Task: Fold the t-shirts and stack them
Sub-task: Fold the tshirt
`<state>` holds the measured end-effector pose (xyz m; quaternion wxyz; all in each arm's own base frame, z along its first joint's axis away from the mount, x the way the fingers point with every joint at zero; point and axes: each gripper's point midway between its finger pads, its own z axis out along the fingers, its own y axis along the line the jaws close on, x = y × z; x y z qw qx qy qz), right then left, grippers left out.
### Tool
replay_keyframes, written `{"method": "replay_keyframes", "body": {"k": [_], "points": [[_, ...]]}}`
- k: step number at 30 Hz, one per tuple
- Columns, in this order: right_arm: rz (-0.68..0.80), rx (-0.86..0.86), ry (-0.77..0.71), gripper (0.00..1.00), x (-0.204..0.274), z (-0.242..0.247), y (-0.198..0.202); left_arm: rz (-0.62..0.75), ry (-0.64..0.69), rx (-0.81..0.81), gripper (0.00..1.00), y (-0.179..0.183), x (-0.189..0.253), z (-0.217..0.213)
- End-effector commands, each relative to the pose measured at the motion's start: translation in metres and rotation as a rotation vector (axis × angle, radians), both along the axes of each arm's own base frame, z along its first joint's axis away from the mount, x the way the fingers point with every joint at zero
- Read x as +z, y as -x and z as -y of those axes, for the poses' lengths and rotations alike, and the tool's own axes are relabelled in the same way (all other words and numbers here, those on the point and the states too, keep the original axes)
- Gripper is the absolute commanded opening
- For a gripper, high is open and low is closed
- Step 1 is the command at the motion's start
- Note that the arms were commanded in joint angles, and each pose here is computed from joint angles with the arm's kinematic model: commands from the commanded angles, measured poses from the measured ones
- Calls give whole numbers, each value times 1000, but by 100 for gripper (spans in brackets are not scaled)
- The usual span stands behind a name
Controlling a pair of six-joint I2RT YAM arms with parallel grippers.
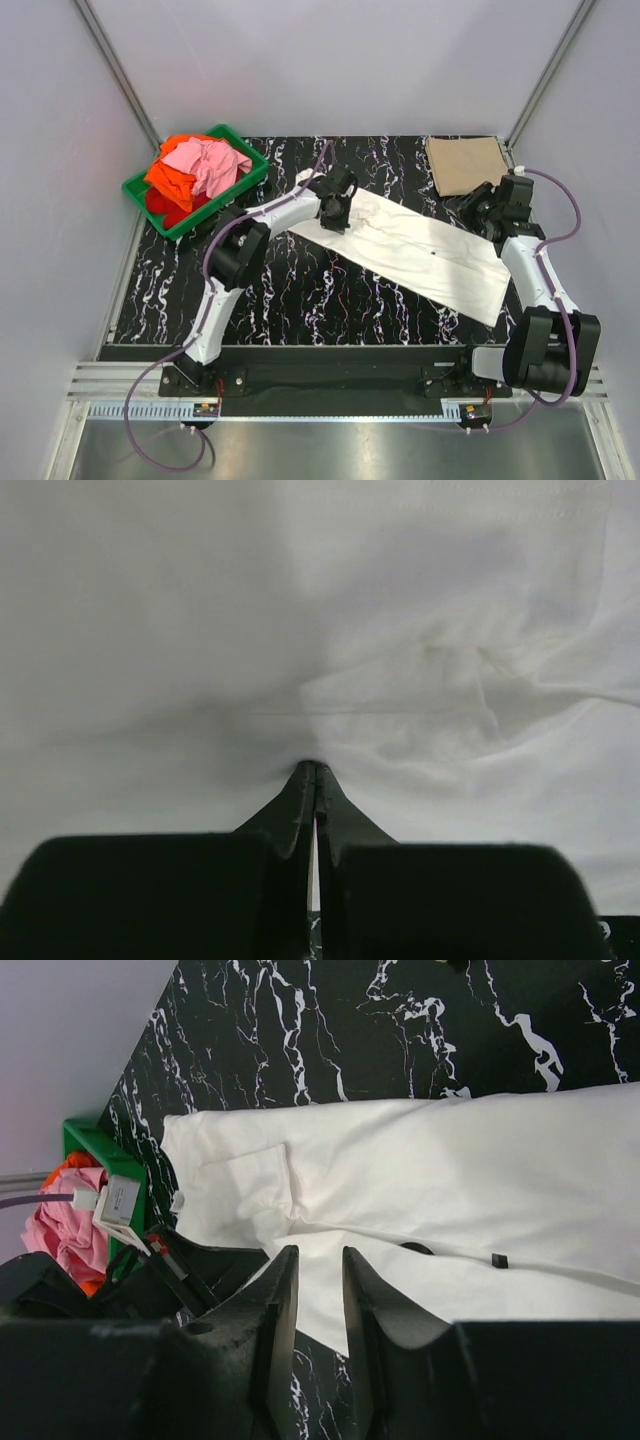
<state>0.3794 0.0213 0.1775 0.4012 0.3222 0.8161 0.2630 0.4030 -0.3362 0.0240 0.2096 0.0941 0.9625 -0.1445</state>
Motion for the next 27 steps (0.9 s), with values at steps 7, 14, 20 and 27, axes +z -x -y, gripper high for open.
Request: {"method": "replay_keyframes", "body": {"k": [7,14,20,27], "points": [[84,-27,-14,31,34,4,-23,39,-63,65,0,-81,-23,-30],[103,-16,-20,31,42,1,-21,264,130,6,4,-155,54,-4],[94,-28,3,31,41,3,-5,357,274,-84,14,-119,136,14],[45,-32,114,25,45,14,13,215,560,-211,6,-8,159,87]]}}
